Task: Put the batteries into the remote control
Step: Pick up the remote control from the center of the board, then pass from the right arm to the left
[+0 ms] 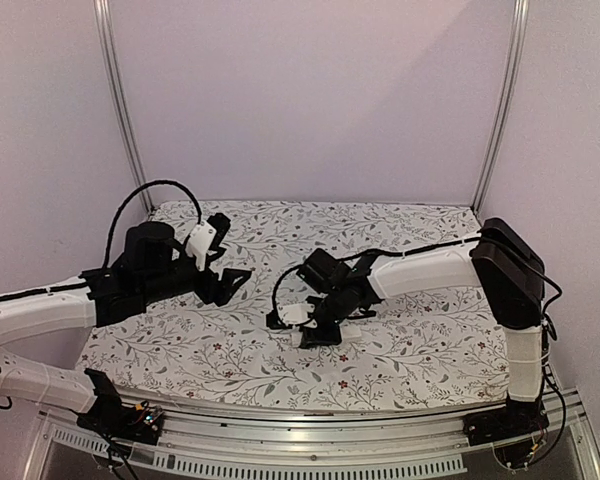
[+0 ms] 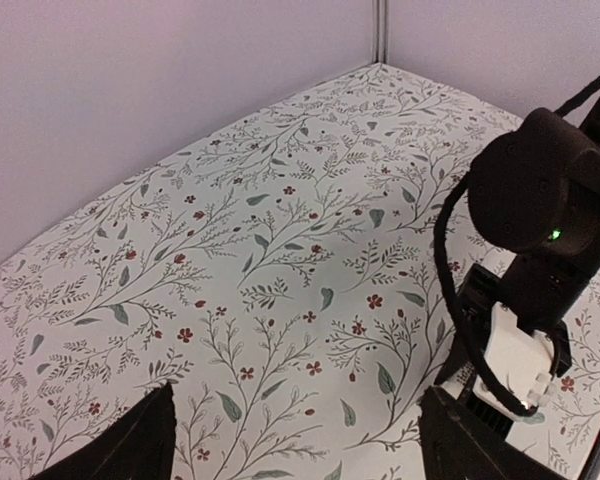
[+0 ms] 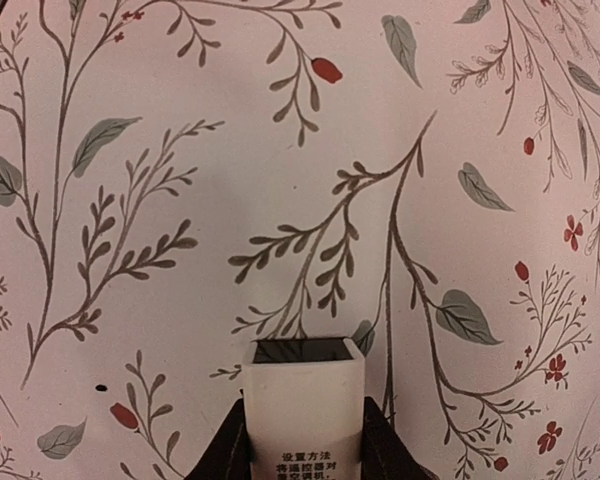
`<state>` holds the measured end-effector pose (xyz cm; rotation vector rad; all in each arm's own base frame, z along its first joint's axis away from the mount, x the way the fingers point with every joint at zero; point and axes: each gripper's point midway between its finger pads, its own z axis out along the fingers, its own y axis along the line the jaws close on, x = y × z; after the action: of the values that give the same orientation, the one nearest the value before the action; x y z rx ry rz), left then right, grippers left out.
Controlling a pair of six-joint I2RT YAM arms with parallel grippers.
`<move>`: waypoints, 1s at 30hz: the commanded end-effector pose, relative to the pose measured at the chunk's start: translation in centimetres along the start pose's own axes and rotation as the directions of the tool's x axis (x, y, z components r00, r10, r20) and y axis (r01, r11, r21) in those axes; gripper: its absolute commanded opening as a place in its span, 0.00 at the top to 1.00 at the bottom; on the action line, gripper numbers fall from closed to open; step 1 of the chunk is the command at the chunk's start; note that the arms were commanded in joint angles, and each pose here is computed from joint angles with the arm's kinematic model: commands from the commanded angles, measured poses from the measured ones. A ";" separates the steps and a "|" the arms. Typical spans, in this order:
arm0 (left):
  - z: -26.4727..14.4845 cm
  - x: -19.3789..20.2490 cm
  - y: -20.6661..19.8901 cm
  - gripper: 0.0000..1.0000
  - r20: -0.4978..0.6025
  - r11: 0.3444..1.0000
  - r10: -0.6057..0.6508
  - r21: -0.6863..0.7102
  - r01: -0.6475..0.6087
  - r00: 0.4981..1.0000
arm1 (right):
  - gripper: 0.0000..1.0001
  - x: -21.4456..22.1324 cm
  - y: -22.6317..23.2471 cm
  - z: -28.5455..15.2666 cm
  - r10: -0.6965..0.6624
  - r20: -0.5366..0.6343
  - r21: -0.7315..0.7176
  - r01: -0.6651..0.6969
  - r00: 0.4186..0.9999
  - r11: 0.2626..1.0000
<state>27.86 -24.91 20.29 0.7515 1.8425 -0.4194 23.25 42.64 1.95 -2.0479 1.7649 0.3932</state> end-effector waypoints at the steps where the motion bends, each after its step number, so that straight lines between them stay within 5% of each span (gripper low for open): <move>1: -0.7 -0.7 0.2 0.16 0.049 1.000 -0.013 0.008 0.013 0.999 | 0.76 -0.9 0.0 -1.2 0.002 -0.011 -0.006 -0.002 1.000 1.000; 6: -1.7 -2.0 -0.4 0.18 0.116 0.999 -0.014 0.044 0.009 0.993 | 0.80 -4.0 -1.5 -4.7 0.001 0.067 0.055 -0.005 0.998 0.998; 10: -2.8 -3.2 -1.1 0.19 0.208 0.997 -0.006 0.081 -0.011 0.978 | 0.84 -8.7 -2.4 -11.1 0.017 0.282 0.075 -0.040 0.959 0.996; 16: -4.8 -6.0 -4.4 0.21 0.382 0.965 -0.017 0.249 -0.085 0.924 | 0.85 -14.5 -3.7 -22.7 0.091 0.640 0.039 -0.150 0.763 0.988; 22: -5.6 -10.1 -9.8 0.18 0.517 0.891 0.004 0.387 -0.238 0.856 | 0.87 -18.2 -1.5 -33.1 0.027 0.889 0.034 -0.124 0.458 0.992; 26: -5.8 -12.8 -13.8 0.09 0.583 0.817 -0.015 0.476 -0.326 0.813 | 0.86 -18.6 -1.2 -35.6 0.047 0.924 0.010 -0.146 0.381 0.989; 30: -5.4 -15.2 -15.7 0.10 0.609 0.773 -0.070 0.534 -0.343 0.790 | 0.86 -19.1 -0.2 -36.9 0.090 0.938 -0.053 -0.118 0.335 0.992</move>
<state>18.79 -36.10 31.90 1.0324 1.1586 -0.9815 19.90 42.16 41.14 -1.1869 1.1180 1.1572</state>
